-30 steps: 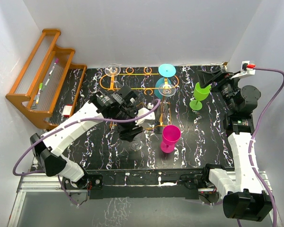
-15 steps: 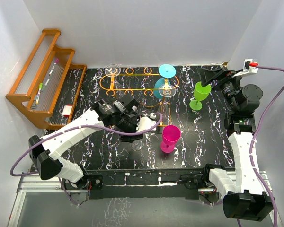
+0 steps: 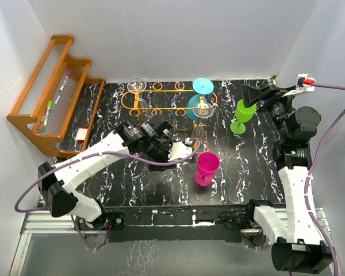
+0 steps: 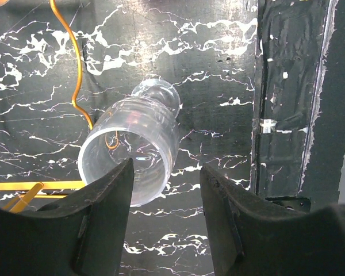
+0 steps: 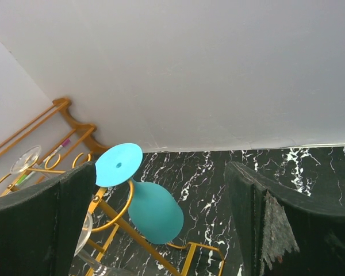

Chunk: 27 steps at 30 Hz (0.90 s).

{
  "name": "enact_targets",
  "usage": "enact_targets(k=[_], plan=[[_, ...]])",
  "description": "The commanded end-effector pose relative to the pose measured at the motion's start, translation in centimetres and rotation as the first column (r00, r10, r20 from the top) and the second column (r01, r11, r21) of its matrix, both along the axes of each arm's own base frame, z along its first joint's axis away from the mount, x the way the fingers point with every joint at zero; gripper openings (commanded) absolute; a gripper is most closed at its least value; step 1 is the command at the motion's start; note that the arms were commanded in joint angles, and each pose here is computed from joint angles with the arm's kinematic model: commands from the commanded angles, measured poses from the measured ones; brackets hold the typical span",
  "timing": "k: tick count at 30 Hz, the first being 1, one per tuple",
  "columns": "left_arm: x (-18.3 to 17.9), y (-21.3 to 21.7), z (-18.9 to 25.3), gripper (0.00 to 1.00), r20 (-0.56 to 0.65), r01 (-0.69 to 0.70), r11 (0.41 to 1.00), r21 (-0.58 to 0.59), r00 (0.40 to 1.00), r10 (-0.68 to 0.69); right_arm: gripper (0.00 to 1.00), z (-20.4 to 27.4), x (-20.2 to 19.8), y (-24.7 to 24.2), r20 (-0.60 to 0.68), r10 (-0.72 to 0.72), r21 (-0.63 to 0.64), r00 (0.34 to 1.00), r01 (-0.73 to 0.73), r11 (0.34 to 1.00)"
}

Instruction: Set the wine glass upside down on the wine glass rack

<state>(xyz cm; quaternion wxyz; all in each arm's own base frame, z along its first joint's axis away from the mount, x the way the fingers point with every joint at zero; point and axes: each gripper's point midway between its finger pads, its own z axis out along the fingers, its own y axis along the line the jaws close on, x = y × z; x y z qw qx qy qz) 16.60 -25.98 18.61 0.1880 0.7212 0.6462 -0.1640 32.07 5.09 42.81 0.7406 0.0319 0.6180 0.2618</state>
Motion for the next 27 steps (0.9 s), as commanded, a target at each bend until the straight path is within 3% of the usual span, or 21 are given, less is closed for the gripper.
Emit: enact_targets(k=[1, 22, 27], plan=[[-0.7, 0.1, -0.3, 0.48, -0.014, 0.02, 1.0, 0.012, 1.0, -0.019, 0.98, 3.2, -1.3, -0.1, 0.1, -0.026, -0.03, 0.995, 0.029, 0.999], [-0.4, 0.2, -1.6, 0.49, -0.013, -0.01, 0.999, 0.038, 1.0, 0.01, 0.98, 3.6, -1.9, 0.0, 0.117, -0.037, -0.056, 0.992, 0.044, 0.997], [-0.9, 0.5, -2.7, 0.42, -0.047, -0.008, 0.998, 0.061, 0.999, 0.01, 0.98, 3.6, -1.9, 0.0, 0.118, -0.036, -0.055, 0.992, 0.043, 0.998]])
